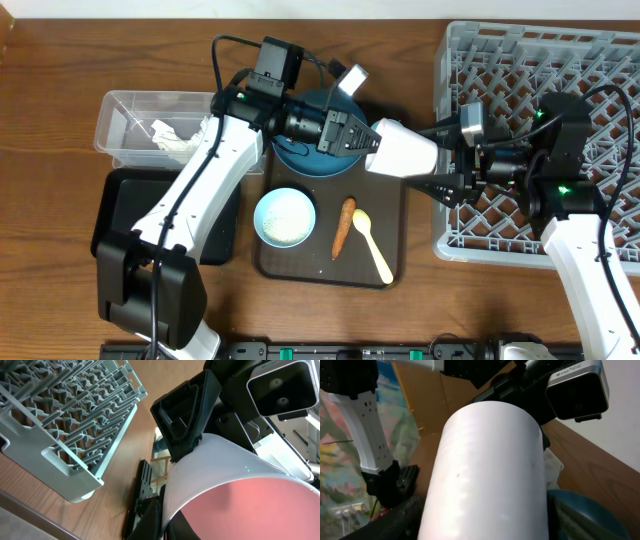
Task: Sort waste into correct bins and load items into the dishwasher rack
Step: 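Grasp the pink cup with the right gripper and release the left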
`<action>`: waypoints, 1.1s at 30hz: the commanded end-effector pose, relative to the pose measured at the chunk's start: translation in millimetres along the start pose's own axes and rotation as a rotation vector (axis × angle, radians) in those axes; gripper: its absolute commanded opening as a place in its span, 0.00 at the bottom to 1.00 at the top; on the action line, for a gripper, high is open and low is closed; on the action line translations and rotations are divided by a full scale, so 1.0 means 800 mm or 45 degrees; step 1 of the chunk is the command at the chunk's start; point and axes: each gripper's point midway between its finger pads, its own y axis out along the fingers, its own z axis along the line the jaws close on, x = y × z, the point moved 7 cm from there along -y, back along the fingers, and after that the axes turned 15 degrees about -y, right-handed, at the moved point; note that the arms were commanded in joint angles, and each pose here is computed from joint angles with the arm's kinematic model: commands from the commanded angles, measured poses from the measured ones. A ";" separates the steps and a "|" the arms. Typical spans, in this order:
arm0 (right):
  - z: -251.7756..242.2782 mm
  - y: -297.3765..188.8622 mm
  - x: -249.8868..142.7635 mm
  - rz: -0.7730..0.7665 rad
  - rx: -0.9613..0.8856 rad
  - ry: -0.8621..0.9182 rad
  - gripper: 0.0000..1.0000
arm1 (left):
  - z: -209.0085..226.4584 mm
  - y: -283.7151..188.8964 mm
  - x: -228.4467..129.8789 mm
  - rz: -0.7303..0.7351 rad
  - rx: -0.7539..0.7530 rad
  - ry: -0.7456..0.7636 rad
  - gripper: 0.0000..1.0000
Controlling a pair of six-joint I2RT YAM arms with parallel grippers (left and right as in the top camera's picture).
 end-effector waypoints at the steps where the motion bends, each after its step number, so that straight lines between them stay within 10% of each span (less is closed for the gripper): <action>1: 0.001 0.003 0.007 -0.022 0.039 -0.024 0.72 | 0.001 0.002 0.000 0.009 -0.009 -0.017 0.06; 13: 0.001 0.003 0.007 -0.022 0.039 -0.023 0.56 | 0.000 0.005 -0.001 0.016 -0.010 -0.015 0.07; 17: 0.001 0.003 0.007 -0.020 0.038 0.006 0.54 | 0.006 0.005 0.000 -0.008 0.051 -0.023 0.38; 22: -0.007 0.003 0.001 0.031 -0.044 0.213 0.51 | 0.050 -0.004 -0.003 -0.110 0.460 -0.161 0.57; 33: -0.032 -0.009 -0.045 0.304 -0.480 0.593 0.17 | 0.078 -0.103 -0.023 -0.366 1.133 -0.334 0.59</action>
